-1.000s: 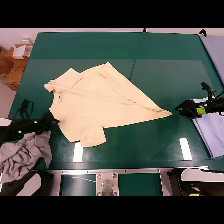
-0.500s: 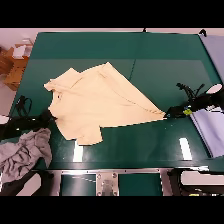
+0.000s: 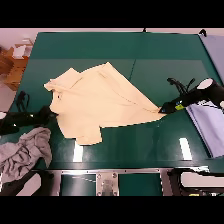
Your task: Fold the shirts.
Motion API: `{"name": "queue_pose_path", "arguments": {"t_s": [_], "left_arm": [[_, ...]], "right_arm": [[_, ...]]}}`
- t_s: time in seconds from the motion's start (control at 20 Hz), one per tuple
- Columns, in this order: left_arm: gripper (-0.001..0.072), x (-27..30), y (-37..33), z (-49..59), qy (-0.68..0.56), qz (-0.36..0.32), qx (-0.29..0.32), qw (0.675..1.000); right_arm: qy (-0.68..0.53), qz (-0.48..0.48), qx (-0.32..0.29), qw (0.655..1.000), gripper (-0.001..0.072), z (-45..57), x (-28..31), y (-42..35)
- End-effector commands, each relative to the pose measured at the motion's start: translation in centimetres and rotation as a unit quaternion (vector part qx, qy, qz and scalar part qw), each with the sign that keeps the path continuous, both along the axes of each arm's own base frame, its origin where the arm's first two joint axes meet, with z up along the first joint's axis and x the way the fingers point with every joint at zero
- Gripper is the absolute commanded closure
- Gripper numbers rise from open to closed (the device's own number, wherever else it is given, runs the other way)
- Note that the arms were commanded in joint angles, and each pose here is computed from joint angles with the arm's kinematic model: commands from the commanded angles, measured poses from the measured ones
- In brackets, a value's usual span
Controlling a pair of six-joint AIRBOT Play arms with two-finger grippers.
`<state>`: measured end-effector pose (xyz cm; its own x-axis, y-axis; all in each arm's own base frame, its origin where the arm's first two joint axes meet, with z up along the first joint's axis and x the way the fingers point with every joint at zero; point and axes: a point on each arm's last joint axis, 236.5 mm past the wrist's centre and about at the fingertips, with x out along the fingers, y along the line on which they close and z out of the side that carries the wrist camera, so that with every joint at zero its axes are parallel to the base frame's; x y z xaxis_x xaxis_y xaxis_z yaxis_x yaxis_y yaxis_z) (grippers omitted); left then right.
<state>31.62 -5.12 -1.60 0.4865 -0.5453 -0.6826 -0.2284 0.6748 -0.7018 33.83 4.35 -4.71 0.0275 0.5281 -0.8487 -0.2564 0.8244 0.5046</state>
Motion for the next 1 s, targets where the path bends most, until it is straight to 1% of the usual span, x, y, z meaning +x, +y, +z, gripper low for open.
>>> {"name": "queue_pose_path", "arguments": {"t_s": [0.0, 0.05, 0.1, 0.15, 0.2, 0.25, 0.3, 0.35, 0.5, 0.55, 0.6, 0.65, 0.75, 0.8, 0.85, 0.9, 0.95], "left_arm": [[0.0685, 1.8, -4.0, 11.4, -0.092, -0.083, -0.101, 0.987], [0.0685, 2.6, -5.0, 17.2, -0.152, -0.108, -0.132, 0.973], [0.0684, 3.1, -5.7, 23.1, -0.219, -0.126, -0.155, 0.955], [0.0685, 3.1, -6.2, 29.8, -0.295, -0.14, -0.17, 0.93], [0.0684, 2.5, -6.5, 35.9, -0.367, -0.149, -0.171, 0.902], [0.0684, 1.2, -6.9, 42.2, -0.442, -0.156, -0.156, 0.87], [0.0684, -0.4, -7.2, 47.5, -0.508, -0.158, -0.127, 0.837], [0.0684, -2.9, -7.8, 52.7, -0.573, -0.156, -0.091, 0.799], [0.0684, -11.8, -9.7, 63.9, -0.722, -0.132, -0.004, 0.68], [0.0684, -14.1, -10.0, 65.8, -0.75, -0.12, 0.015, 0.651], [0.0684, -15.5, -10.2, 67.0, -0.767, -0.111, 0.022, 0.632], [0.0684, -16.6, -10.3, 67.8, -0.777, -0.104, 0.023, 0.621], [0.0684, -16.4, -10.2, 67.5, -0.767, -0.102, 0.014, 0.633], [0.0684, -15.3, -9.9, 67.0, -0.752, -0.096, 0.01, 0.652], [0.0684, -13.6, -9.2, 66.2, -0.736, -0.084, 0.019, 0.671], [0.0684, -11.6, -8.2, 65.1, -0.716, -0.067, 0.035, 0.694], [0.0684, -9.4, -7.0, 63.7, -0.69, -0.049, 0.05, 0.721]], "right_arm": [[-0.072, -0.016, 0.211, 0.975, 0.0695, 12.7, 2.9, 4.6], [-0.132, -0.016, 0.295, 0.946, 0.0694, 19.8, 4.0, 5.4], [-0.195, -0.014, 0.365, 0.91, 0.0694, 26.8, 4.4, 5.6], [-0.267, -0.008, 0.416, 0.869, 0.0694, 33.7, 4.1, 5.1], [-0.339, -0.003, 0.45, 0.826, 0.0694, 40.3, 3.1, 4.3], [-0.398, -0.002, 0.466, 0.79, 0.0694, 45.8, 1.6, 3.5], [-0.446, -0.007, 0.463, 0.766, 0.0693, 49.9, 0.2, 2.8], [-0.492, -0.021, 0.444, 0.749, 0.0693, 53.2, -0.9, 2.1], [-0.619, -0.062, 0.371, 0.689, 0.0693, 61.1, -5.2, 0.9], [-0.652, -0.075, 0.347, 0.67, 0.0693, 62.9, -6.7, 0.7], [-0.678, -0.089, 0.325, 0.653, 0.0693, 64.3, -7.9, 0.5], [-0.702, -0.107, 0.3, 0.637, 0.0693, 65.3, -9.0, 0.1], [-0.736, -0.132, 0.246, 0.617, 0.0693, 66.3, -10.5, -0.6], [-0.745, -0.141, 0.226, 0.612, 0.0693, 66.5, -10.9, -0.8], [-0.749, -0.149, 0.214, 0.609, 0.0692, 66.6, -11.0, -1.2], [-0.748, -0.159, 0.206, 0.611, 0.0692, 66.4, -10.8, -1.8], [-0.737, -0.176, 0.199, 0.622, 0.0692, 65.9, -10.0, -2.5]]}}
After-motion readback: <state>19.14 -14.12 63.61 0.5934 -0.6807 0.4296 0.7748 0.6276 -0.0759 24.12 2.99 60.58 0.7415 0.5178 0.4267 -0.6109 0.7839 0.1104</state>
